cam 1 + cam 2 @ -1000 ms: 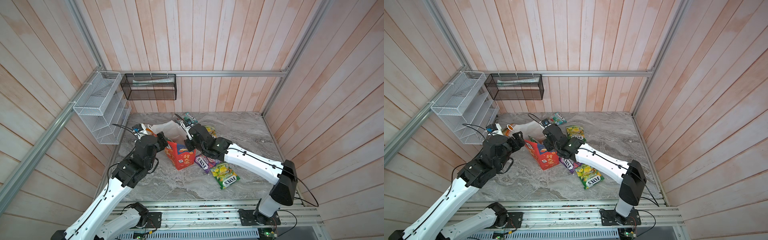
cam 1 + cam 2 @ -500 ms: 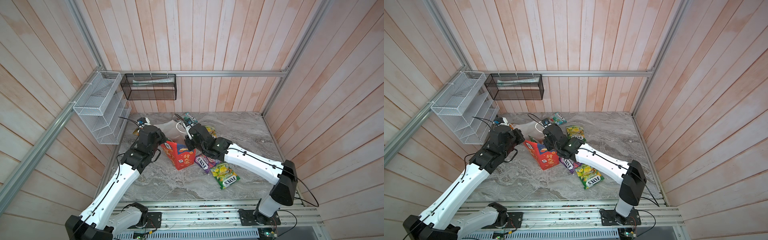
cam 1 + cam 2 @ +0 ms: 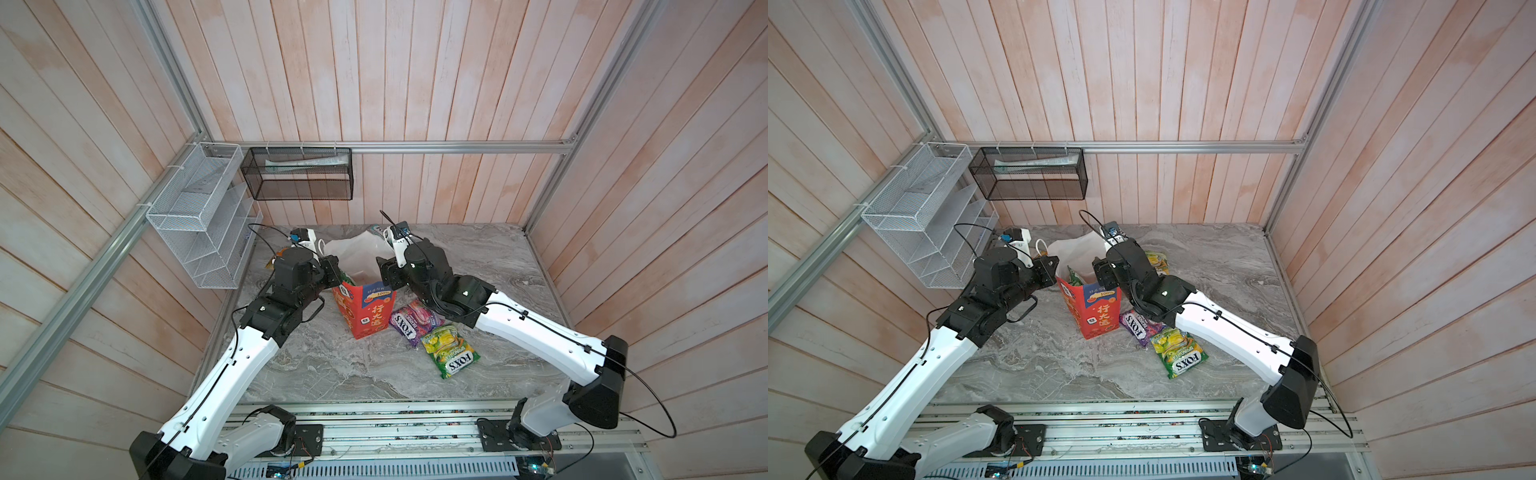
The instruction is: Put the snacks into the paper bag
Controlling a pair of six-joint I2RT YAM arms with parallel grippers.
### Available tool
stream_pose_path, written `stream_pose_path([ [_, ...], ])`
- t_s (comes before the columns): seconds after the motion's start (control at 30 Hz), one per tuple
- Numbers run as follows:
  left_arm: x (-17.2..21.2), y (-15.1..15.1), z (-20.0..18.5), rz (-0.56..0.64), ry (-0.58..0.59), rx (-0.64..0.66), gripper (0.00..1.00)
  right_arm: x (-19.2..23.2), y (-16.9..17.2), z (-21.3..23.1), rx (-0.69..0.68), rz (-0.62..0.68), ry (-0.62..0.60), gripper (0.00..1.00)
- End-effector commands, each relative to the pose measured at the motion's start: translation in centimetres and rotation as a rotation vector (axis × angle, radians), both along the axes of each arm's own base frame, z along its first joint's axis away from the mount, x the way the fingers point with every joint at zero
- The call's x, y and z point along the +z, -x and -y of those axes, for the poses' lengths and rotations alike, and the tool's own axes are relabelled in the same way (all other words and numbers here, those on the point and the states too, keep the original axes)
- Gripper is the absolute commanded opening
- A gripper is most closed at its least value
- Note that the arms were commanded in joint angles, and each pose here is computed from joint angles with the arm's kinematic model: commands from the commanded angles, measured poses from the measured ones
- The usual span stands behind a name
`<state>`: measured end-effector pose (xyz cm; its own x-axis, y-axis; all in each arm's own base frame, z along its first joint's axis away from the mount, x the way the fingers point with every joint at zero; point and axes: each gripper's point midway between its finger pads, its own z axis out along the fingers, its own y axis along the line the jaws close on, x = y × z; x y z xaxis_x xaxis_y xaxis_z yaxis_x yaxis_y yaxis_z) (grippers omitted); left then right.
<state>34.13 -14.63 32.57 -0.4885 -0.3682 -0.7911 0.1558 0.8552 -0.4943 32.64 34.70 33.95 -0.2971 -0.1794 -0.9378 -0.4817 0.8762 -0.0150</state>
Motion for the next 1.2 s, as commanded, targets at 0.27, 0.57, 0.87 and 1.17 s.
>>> stream_pose_path([
  [0.27,1.8,0.7,1.0,0.085,0.02,-0.083,0.0,-2.3,-3.2,2.8,-0.138,-0.097,-0.023,0.79],
  [0.57,1.3,0.7,1.7,0.08,0.023,-0.117,0.0,-3.7,-3.7,2.1,-0.07,-0.192,-0.088,0.78],
  [0.87,1.2,1.3,1.8,0.094,0.033,-0.133,0.0,-5.5,-4.7,1.7,-0.043,-0.253,-0.115,0.66],
  [1.17,0.9,1.7,2.2,0.098,0.042,-0.159,0.0,-9.3,-4.9,0.9,-0.02,-0.354,-0.042,0.54],
])
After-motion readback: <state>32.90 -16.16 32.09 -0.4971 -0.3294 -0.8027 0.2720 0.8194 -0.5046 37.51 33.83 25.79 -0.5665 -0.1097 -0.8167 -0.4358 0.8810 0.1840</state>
